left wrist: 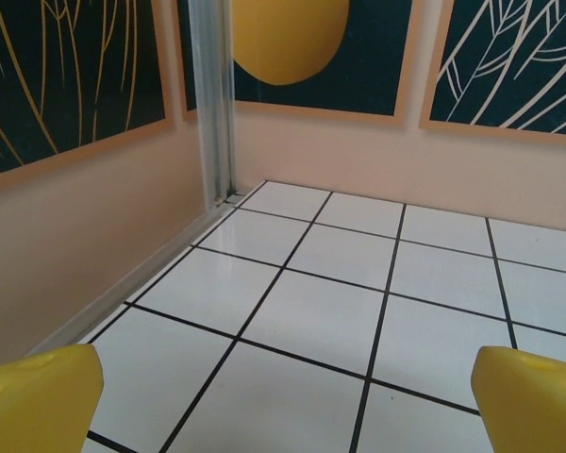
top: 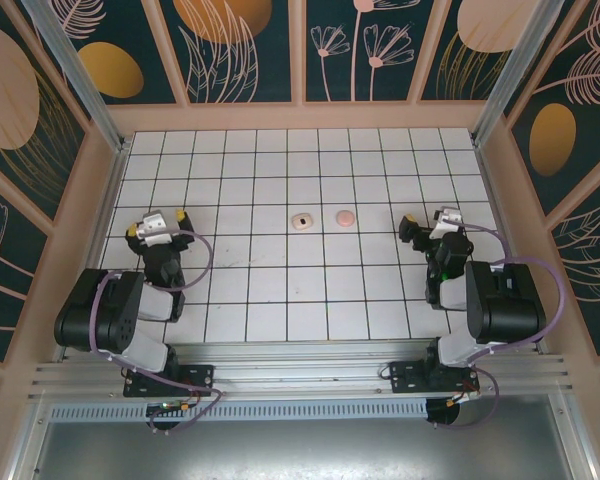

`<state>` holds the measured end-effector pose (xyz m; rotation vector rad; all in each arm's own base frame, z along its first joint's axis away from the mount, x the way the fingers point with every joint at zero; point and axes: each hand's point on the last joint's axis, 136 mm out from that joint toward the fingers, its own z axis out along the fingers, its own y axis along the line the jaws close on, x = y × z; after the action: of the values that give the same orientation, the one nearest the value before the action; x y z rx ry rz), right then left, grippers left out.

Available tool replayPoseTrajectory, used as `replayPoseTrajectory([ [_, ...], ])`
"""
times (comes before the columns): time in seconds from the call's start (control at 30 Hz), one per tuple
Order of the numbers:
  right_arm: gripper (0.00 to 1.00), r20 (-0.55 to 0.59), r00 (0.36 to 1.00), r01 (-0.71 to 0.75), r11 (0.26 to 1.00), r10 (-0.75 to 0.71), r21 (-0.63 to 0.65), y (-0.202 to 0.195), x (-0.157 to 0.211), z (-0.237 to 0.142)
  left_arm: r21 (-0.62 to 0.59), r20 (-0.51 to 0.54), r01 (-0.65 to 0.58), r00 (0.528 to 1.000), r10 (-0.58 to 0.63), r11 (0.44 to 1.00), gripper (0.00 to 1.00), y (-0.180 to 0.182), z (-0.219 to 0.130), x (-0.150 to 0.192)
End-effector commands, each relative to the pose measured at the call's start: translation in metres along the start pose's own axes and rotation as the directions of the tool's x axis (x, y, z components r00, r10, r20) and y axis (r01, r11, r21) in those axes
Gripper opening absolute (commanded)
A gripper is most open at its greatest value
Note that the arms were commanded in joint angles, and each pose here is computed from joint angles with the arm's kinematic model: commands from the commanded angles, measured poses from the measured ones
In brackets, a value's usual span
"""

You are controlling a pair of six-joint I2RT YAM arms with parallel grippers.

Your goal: Insert the wireless bluetooth earbuds into the charging case

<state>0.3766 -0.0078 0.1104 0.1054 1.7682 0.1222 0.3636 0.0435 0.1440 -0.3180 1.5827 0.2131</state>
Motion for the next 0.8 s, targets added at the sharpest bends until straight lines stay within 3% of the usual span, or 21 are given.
replayPoseTrajectory([
  [0.0,0.99,0.047,0.998,0.029,0.999,-0.028,-0.017,0.0046,-0.0099,-0.0005,0.019,-0.026,0.018,1.0,-0.017,1.0,0.99,-0.0023,0.0001,0.0043],
  [0.77,0.99,0.046,0.999,0.029,0.999,-0.028,-0.017,0.0045,-0.0093,-0.0006,0.017,-0.027,0.017,0.999,-0.017,1.0,0.99,-0.002,0.0008,0.0047],
])
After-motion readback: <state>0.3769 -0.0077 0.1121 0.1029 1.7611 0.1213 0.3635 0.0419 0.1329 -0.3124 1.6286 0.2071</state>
